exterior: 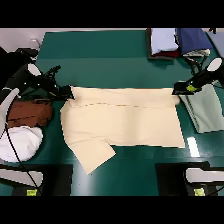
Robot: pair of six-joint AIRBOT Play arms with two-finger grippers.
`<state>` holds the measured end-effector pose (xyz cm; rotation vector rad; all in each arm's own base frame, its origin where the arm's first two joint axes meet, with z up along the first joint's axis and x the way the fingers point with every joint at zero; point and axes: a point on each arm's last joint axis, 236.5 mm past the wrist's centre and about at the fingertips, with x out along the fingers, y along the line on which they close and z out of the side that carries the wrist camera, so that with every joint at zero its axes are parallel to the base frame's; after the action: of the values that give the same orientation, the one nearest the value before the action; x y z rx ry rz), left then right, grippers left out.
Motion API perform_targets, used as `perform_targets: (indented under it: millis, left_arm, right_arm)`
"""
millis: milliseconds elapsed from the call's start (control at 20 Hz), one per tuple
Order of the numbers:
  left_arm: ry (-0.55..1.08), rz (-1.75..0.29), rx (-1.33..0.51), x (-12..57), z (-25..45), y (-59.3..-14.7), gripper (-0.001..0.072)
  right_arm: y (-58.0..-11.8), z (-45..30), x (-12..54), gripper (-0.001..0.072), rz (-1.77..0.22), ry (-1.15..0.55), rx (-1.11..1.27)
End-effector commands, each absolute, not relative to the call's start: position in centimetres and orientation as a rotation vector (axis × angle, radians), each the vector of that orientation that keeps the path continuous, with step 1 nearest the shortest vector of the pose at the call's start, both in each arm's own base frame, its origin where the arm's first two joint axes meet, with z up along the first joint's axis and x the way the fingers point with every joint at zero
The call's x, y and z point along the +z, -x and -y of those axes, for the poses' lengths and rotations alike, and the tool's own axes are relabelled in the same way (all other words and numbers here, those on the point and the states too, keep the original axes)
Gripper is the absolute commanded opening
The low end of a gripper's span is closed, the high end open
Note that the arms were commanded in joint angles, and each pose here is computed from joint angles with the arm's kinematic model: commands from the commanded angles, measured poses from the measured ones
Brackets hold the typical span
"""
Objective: Fold the shirts.
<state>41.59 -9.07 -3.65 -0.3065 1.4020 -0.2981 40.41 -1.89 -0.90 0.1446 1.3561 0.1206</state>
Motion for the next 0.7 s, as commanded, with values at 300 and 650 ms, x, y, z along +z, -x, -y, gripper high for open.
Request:
perform_targets:
  millis: [300,650]
  left_arm:
    - [0.269,-1.469,-0.194,-1.9,7.1,-27.9,0.048]
    - [0.484,-1.573,-0.19,-6.4,10.0,-16.3,0.048]
  right_arm:
    - [-35.8,0.0,5.8,0.0413,-1.208,-0.315,0.175]
    - [-34.8,-2.2,7.2,0.0413,-1.099,-0.263,0.197]
